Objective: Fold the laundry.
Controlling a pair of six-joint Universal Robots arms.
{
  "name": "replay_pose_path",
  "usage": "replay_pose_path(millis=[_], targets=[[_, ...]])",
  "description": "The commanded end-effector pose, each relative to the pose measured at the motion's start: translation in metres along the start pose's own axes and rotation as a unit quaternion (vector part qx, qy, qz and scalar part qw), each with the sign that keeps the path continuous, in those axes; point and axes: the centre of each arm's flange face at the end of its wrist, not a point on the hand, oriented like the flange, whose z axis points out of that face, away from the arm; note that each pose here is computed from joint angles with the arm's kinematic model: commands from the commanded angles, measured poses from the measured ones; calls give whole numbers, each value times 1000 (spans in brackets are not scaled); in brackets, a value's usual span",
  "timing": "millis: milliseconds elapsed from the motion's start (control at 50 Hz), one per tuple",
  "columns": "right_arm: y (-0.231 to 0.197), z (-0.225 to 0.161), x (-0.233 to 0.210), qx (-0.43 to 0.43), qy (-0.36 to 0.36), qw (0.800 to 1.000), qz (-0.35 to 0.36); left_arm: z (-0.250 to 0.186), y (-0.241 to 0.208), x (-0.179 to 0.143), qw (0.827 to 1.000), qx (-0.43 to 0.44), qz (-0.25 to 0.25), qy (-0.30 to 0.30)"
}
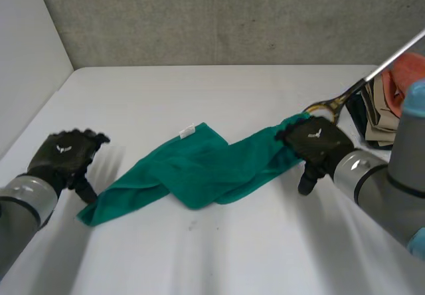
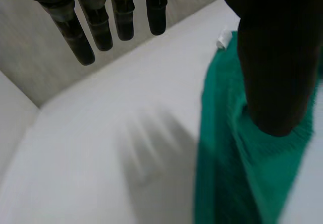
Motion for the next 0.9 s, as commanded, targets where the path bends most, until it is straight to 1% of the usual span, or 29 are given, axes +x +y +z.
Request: replay_pose_path(millis=[20,40,120,220,300,360,400,500,520,560,660,820,880,900], targets=[[16,11,-10,-18,-12,1000,5,24,21,-2,992,-32,-98,67],[18,11,-11,-19,-13,1000,6,30,23,-1,990,-35,-113,79],[22,12,-15,-18,-16,1000,7,48,35,4,982,-65,-143,102],[27,13,-18,-15,-13,1000,6,63,46,4,977,-100,-158,107],[27,13,-18,-13,-12,1000,7,69,43,-2,979,-98,-155,89],[27,13,-17,-12,-11,1000,8,64,26,-12,985,-70,-145,58],[24,13,-15,-5,-7,1000,8,54,3,-19,990,-25,-133,41],[18,15,-12,15,4,1000,12,28,-35,-25,992,59,-107,22],[14,15,-10,24,10,1000,16,22,-43,-26,992,76,-102,18],[5,13,-6,42,16,999,23,-5,-73,-30,987,139,-82,4],[-14,12,-6,69,13,997,35,-38,-103,-31,976,208,-60,-8],[-34,-1,-31,51,-43,995,79,-68,-125,-27,964,262,-44,-10],[-34,-7,-48,33,-84,991,96,-70,-125,-25,963,265,-43,-5],[-31,-8,-62,21,-113,988,99,-69,-125,-24,963,264,-44,-4]])
